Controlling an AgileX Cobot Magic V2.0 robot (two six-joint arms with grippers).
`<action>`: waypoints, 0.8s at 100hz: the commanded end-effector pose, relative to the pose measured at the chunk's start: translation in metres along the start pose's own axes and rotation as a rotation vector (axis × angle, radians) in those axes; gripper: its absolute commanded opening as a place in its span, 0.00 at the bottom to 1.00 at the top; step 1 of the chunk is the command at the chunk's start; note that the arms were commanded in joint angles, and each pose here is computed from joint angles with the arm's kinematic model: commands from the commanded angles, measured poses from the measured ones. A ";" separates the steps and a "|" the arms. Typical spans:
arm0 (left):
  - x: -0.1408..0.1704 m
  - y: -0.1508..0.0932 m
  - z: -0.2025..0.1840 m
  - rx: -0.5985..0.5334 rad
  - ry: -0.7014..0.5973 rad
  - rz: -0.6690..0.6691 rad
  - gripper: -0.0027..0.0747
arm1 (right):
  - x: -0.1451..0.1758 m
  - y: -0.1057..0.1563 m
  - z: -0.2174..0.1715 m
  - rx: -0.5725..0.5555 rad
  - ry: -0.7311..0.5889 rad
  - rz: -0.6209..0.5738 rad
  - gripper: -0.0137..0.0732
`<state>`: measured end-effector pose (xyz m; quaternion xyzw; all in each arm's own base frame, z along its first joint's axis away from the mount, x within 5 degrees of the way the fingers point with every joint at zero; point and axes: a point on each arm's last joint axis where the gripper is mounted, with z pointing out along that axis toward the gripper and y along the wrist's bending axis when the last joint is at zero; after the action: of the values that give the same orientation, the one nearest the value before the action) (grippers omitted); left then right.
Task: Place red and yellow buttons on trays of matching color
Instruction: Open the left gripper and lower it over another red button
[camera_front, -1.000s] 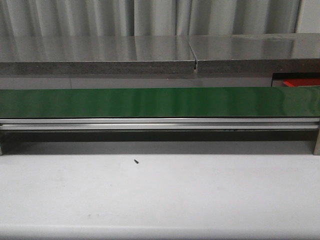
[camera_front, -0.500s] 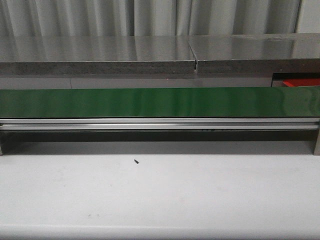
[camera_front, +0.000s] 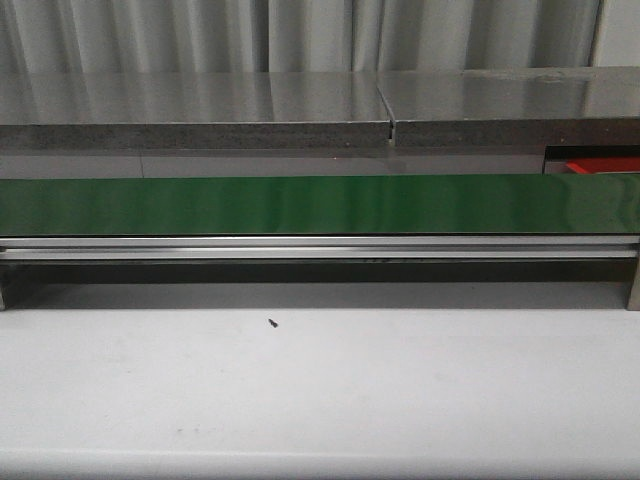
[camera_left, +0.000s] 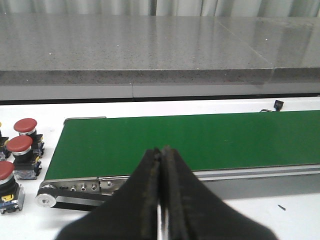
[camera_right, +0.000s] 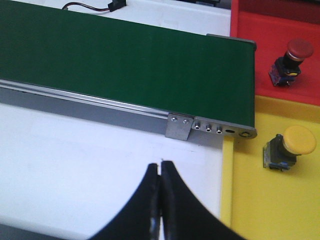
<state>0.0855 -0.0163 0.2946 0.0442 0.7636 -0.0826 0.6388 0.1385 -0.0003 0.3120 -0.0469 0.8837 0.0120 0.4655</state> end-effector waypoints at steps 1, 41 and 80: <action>-0.016 0.000 -0.002 -0.002 -0.106 -0.012 0.01 | -0.011 -0.001 -0.005 0.012 -0.070 -0.006 0.08; -0.016 0.000 -0.002 0.000 -0.106 -0.019 0.01 | -0.011 -0.001 -0.005 0.012 -0.070 -0.006 0.08; -0.014 -0.001 -0.002 0.006 -0.085 -0.021 0.59 | -0.011 -0.001 -0.005 0.012 -0.070 -0.006 0.08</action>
<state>0.0855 -0.0164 0.2944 0.0429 0.7642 -0.0848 0.6380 0.1377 0.0000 0.3117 -0.0477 0.8852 0.0130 0.4626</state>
